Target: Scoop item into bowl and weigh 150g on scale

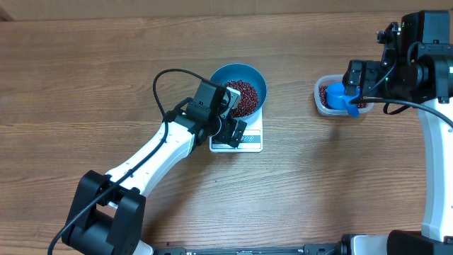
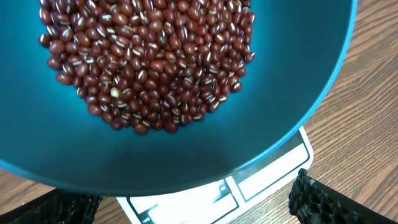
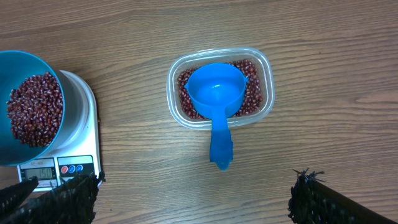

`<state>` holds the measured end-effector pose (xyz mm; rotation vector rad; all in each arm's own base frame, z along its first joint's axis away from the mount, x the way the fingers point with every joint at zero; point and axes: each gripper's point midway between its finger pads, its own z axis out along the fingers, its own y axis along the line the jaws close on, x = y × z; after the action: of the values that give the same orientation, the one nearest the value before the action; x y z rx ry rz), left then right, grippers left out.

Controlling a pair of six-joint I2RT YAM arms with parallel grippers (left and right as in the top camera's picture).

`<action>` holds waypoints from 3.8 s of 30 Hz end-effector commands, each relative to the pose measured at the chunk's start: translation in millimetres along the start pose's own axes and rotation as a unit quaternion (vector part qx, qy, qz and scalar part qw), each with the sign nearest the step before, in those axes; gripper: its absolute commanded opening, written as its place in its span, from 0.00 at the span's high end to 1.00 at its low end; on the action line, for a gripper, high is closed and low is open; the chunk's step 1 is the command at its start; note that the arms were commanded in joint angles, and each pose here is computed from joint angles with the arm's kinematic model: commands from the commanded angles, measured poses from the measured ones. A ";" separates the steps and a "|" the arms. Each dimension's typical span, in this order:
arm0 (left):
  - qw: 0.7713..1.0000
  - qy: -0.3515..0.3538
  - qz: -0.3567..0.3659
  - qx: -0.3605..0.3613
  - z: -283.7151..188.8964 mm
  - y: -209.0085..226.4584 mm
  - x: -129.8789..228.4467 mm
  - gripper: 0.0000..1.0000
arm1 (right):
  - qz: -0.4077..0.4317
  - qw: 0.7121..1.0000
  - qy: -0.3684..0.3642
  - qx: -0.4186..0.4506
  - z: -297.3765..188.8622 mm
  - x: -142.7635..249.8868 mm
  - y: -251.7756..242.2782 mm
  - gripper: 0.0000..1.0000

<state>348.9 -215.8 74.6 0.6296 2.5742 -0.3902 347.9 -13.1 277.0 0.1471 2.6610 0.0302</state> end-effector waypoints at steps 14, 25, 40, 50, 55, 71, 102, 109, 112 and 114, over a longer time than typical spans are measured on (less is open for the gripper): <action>0.995 0.071 -0.071 0.022 -12.3 -9.1 35.0 0.00 | -0.001 1.000 -0.015 -0.004 -7.0 -5.7 -0.1 0.00; 0.994 0.068 -0.079 0.039 -19.2 -15.9 33.5 0.01 | -0.001 1.000 -0.015 -0.004 -7.0 -5.7 -0.1 0.00; 0.993 -0.031 0.099 -0.061 -64.6 11.9 -7.6 0.00 | -0.001 1.000 -0.015 -0.004 -7.0 -5.7 -0.1 0.00; 0.979 -0.102 0.132 -0.116 -145.2 26.2 -17.7 0.01 | -0.001 1.000 -0.015 -0.004 -7.0 -5.7 -0.1 0.00; 0.983 -0.104 0.104 -0.106 -180.3 33.2 4.6 0.01 | -0.001 1.000 -0.015 -0.004 -7.0 -5.7 -0.1 0.00; 0.983 -0.161 0.002 -0.094 -272.0 13.7 89.3 0.00 | -0.001 1.000 -0.015 -0.004 -7.0 -5.7 -0.1 0.00; 0.807 -0.536 -0.076 -0.238 -272.8 82.7 86.7 0.00 | -0.001 1.000 -0.015 -0.004 -7.0 -5.7 -0.1 0.00; 0.740 -0.613 -0.080 -0.264 -272.5 101.2 82.8 0.00 | -0.001 1.000 -0.015 -0.004 -7.0 -5.7 -0.1 0.00; 0.728 -0.623 -0.082 -0.273 -268.9 107.5 86.5 0.01 | -0.001 1.000 -0.015 -0.004 -7.0 -5.7 -0.1 0.00; 0.729 -0.618 -0.085 -0.283 -268.2 111.8 88.8 0.00 | -0.001 1.000 -0.015 -0.004 -7.0 -5.7 -0.1 0.00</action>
<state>235.8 2.2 247.6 -0.1049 1.2864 -0.0320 348.2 -13.1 277.1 0.1435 2.6600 0.0293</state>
